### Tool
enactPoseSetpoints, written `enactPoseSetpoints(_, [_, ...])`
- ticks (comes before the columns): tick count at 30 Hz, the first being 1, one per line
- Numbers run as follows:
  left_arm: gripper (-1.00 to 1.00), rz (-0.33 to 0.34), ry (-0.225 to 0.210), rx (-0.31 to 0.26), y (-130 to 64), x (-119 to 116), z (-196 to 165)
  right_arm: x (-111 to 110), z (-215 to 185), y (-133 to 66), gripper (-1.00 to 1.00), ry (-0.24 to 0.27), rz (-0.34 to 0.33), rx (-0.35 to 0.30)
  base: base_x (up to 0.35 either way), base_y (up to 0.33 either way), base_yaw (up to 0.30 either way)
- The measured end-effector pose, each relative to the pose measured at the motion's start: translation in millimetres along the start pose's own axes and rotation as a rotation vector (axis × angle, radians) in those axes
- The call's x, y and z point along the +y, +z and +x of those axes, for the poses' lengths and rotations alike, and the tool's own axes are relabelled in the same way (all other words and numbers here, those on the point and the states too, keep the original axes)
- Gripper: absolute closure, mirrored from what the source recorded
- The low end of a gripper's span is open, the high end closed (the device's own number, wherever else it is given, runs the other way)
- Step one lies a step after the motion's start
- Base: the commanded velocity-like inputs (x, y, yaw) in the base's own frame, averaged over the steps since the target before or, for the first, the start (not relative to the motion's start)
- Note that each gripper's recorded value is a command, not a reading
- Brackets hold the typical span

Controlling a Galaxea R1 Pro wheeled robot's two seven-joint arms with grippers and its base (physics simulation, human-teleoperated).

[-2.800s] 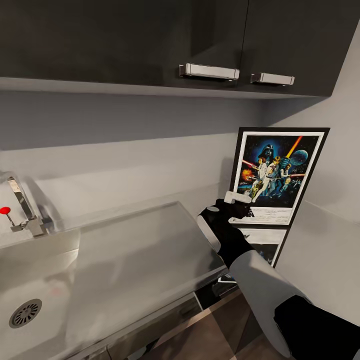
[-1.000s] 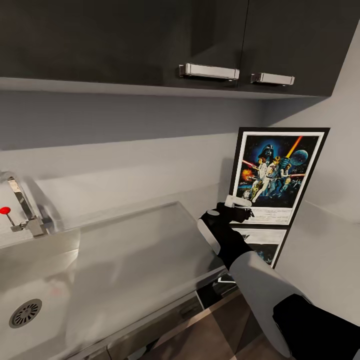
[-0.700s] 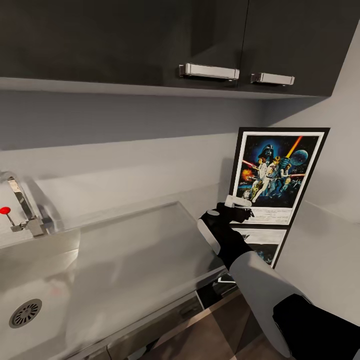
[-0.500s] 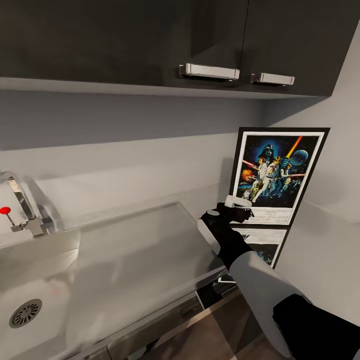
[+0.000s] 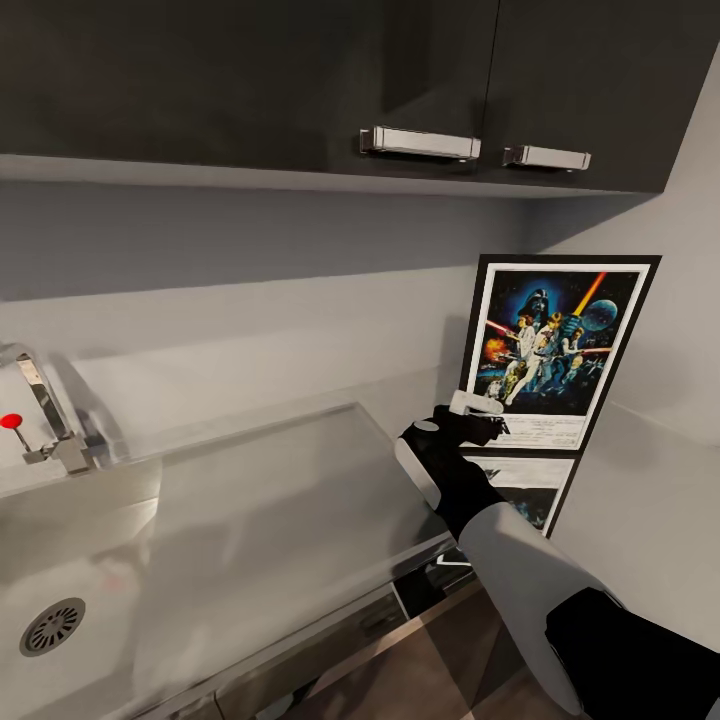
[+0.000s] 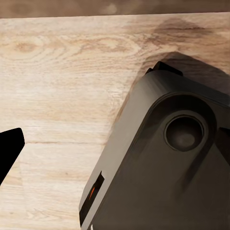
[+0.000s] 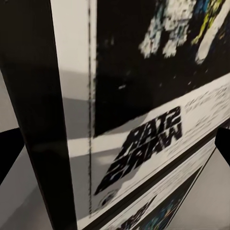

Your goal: Pick up the poster from the kitchen countertop and hang it on one of the wall nails in the kitchen.

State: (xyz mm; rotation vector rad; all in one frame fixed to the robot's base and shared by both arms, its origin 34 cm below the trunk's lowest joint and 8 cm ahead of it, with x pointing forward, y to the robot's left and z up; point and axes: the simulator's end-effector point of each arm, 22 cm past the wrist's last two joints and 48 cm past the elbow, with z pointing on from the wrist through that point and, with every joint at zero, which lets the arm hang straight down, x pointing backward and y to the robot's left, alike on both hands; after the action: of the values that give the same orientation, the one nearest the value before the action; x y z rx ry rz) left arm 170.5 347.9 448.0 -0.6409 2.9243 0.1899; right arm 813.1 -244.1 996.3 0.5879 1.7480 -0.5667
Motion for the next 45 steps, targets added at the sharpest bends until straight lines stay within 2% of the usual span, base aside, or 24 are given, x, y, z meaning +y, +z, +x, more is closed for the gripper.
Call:
enactPoseSetpoints(31, [-1.0,0.0,0.0,0.0,0.0,0.1,0.0,-0.4,0.4,0.1,-1.0,-0.002,0.002,0.001,0.0,0.008,0.0])
enactPoseSetpoints(32, [-1.0,0.0,0.0,0.0,0.0,0.1,0.0,-0.4,0.4,0.1,1.0,-0.002,0.002,0.001,0.0,0.0,0.0])
enactPoseSetpoints(45, [-1.0,0.0,0.0,0.0,0.0,0.2,-0.1,-1.2,-0.4,-0.2,1.0,-0.003,0.005,-0.001,0.0,0.0,0.0])
